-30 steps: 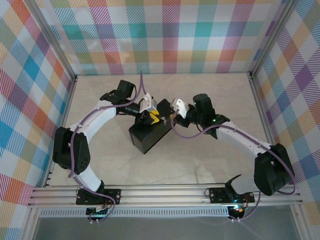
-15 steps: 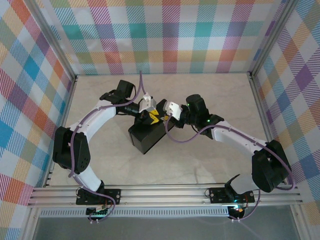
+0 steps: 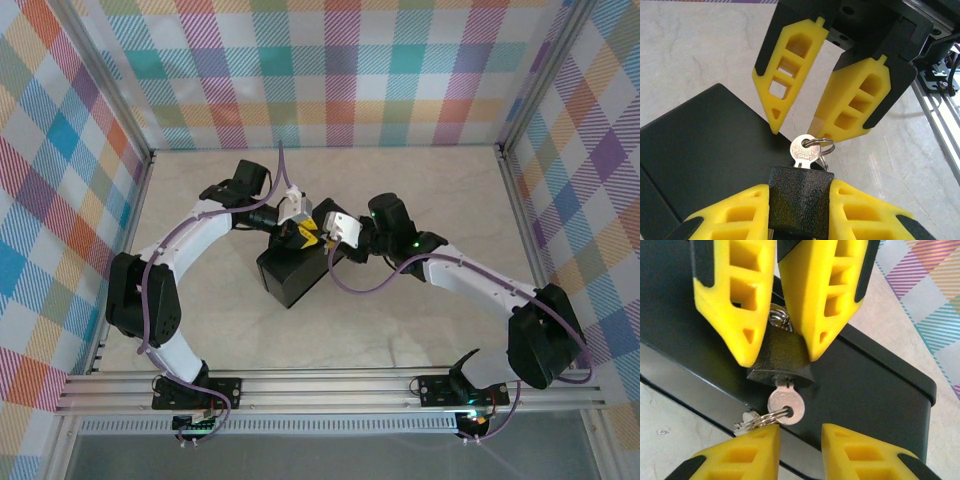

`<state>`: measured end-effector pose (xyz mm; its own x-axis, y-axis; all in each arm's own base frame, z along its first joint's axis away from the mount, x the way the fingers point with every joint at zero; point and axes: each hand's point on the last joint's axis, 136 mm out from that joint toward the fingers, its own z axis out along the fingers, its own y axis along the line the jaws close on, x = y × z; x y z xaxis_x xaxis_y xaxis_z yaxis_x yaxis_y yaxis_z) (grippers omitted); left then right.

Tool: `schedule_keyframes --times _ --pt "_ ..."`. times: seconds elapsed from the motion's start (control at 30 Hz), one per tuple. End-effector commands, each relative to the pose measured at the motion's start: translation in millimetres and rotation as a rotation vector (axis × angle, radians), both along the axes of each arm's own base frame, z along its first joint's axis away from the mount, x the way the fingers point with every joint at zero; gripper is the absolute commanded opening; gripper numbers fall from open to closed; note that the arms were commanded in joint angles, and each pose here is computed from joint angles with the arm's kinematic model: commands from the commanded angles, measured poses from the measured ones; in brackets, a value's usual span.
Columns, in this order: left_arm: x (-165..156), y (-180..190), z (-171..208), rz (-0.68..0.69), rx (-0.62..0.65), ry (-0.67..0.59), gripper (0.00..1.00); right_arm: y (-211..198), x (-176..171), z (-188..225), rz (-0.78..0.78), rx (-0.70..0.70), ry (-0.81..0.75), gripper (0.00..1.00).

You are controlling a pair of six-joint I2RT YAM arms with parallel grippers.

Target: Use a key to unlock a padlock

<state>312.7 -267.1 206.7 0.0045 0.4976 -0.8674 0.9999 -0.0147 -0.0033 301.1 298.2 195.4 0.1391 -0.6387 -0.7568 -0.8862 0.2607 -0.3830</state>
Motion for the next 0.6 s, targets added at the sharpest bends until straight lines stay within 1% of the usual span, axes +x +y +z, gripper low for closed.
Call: schedule_keyframes --times 0.0,0.23,0.43,0.57 --pt "-5 4 -12 0.004 0.022 0.071 0.08 -5 -11 5 0.023 -0.011 -0.024 0.27" --pt "-6 4 -13 0.001 0.021 0.079 0.08 3 -12 20 0.021 0.028 -0.024 0.28" --pt "-6 4 -12 0.002 0.017 0.080 0.08 13 -19 14 0.067 0.004 -0.003 0.29" --pt "-8 4 -12 -0.002 0.018 0.084 0.08 19 -17 17 0.065 0.024 -0.010 0.30"
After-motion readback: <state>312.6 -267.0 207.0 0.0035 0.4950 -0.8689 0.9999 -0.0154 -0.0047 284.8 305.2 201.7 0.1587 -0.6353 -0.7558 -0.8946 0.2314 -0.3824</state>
